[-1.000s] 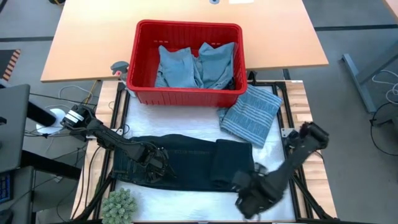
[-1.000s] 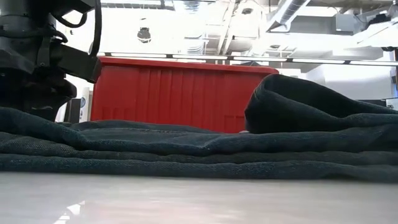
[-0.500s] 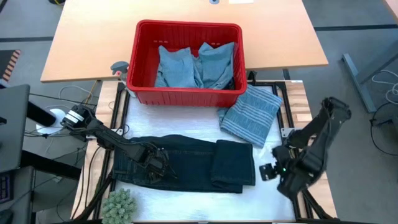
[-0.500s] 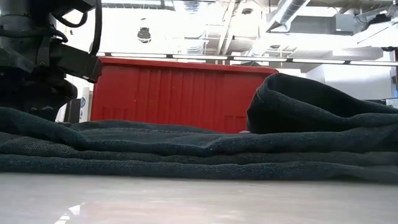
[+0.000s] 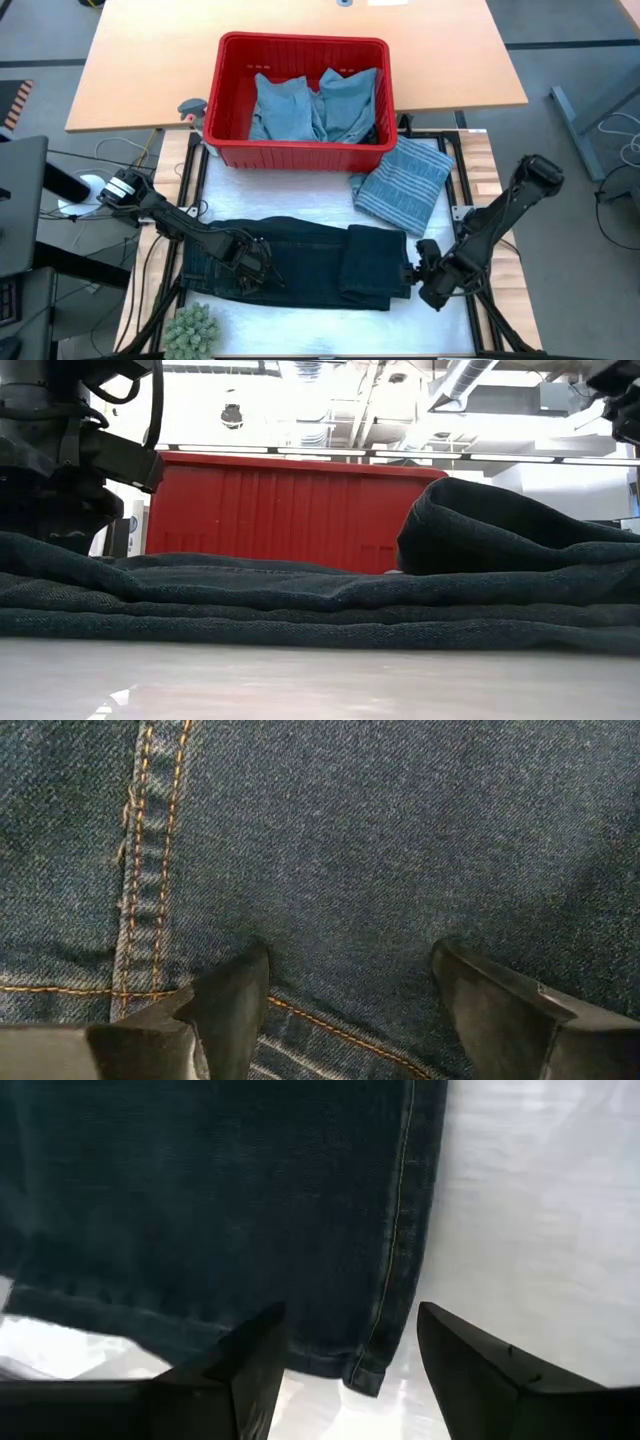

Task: Fold Laundry from Bin
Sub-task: Fold the black pants

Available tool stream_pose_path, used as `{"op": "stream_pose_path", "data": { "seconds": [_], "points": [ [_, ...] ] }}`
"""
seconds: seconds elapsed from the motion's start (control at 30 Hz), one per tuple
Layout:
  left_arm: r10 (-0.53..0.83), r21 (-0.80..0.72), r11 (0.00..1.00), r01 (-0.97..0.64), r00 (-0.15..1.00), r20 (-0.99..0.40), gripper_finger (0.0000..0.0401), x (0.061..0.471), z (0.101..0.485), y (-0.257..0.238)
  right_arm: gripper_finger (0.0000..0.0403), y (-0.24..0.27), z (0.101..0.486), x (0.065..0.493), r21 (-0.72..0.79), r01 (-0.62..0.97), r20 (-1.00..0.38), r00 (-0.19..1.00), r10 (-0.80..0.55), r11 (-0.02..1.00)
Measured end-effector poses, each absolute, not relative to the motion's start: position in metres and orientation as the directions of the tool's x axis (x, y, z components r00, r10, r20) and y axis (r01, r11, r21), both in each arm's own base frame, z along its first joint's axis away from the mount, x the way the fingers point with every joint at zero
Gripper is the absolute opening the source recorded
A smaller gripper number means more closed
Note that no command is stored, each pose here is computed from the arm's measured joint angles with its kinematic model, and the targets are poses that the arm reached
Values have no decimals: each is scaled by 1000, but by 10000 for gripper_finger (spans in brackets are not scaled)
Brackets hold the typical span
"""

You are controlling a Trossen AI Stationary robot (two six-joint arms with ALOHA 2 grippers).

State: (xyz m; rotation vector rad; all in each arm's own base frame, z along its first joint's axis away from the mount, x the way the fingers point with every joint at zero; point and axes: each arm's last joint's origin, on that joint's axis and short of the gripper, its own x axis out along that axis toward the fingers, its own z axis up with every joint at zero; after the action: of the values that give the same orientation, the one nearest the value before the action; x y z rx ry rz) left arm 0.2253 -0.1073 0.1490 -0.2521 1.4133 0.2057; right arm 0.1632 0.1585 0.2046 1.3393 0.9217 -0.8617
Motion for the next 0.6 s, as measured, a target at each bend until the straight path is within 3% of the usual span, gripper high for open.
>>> {"op": "stream_pose_path", "data": {
  "seconds": [0.13, 0.6],
  "points": [
    [-8, -52, 954, -295, 148, -989, 274, 225, 149, -107, 250, 156, 192, 164, 368, 929, -929, 369, -16, 49],
    [-6, -52, 952, -303, 152, -988, 274, 226, 149, -107, 250, 143, 149, 162, 433, 901, -901, 433, 36, -19]
  ]
}}
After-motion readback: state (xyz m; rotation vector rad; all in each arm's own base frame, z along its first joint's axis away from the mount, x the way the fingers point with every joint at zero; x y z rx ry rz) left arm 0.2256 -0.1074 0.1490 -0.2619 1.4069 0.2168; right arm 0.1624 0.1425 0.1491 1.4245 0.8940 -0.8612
